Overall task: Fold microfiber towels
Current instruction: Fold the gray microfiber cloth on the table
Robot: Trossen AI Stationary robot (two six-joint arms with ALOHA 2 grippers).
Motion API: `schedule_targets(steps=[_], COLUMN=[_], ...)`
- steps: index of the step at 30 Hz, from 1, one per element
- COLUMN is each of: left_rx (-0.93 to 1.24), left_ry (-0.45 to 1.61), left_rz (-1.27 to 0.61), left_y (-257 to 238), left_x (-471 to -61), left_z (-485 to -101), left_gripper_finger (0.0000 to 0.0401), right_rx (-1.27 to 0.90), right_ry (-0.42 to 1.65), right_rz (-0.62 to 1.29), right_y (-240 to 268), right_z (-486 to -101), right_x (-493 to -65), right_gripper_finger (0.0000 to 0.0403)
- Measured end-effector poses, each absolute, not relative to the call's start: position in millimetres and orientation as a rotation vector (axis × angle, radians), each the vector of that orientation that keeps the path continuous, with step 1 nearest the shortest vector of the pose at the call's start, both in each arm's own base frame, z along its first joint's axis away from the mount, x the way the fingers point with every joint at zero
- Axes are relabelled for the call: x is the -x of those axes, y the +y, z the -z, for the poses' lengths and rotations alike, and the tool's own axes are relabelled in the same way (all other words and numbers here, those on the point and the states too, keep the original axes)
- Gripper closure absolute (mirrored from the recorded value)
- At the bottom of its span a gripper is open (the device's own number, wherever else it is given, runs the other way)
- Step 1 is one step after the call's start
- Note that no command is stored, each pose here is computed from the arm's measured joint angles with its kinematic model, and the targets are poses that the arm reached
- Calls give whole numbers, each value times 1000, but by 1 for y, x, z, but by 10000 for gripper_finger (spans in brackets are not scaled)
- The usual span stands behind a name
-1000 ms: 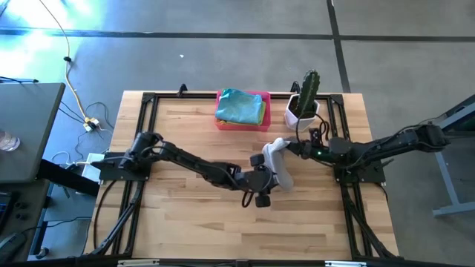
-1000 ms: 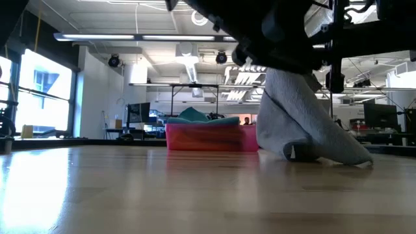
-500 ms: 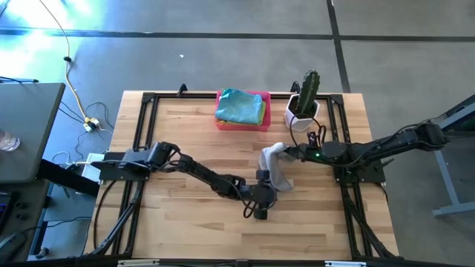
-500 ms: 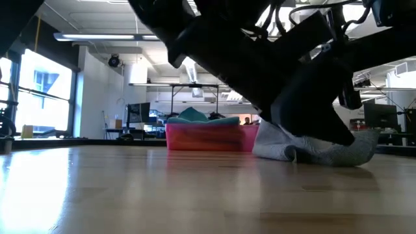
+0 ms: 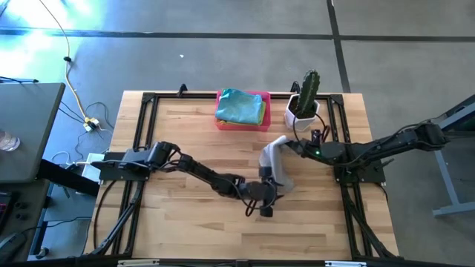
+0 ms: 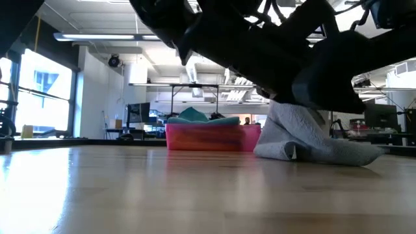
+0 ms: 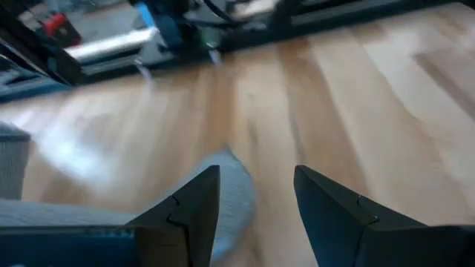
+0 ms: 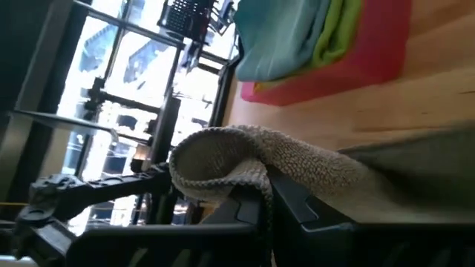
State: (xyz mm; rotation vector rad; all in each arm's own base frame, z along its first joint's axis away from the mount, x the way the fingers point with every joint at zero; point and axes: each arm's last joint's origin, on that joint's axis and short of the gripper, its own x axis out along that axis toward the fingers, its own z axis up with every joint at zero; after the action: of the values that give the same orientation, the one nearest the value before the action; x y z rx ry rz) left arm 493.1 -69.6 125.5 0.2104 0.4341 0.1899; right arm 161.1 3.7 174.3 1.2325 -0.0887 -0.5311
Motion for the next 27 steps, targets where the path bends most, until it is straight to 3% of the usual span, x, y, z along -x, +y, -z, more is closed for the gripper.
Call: schedule_targets(steps=[11,20,27], left_rx=[-271,-294,-289], left_ry=[450,645,718], left_rz=[-189,-213,-250], left_y=[-49,-33,-46], left_x=[-496,-487,-480], left_z=[-125,-109,-103], left_gripper_finger=[236,238,304], right_rx=[-1226,-1018,-897], right_ry=[-199,-109,4], right_rz=[438,353,419], right_y=[17,31,35], right_z=[-186,-235,-255], right_x=[-179,-226,-244], right_gripper_finger=[403,403,403])
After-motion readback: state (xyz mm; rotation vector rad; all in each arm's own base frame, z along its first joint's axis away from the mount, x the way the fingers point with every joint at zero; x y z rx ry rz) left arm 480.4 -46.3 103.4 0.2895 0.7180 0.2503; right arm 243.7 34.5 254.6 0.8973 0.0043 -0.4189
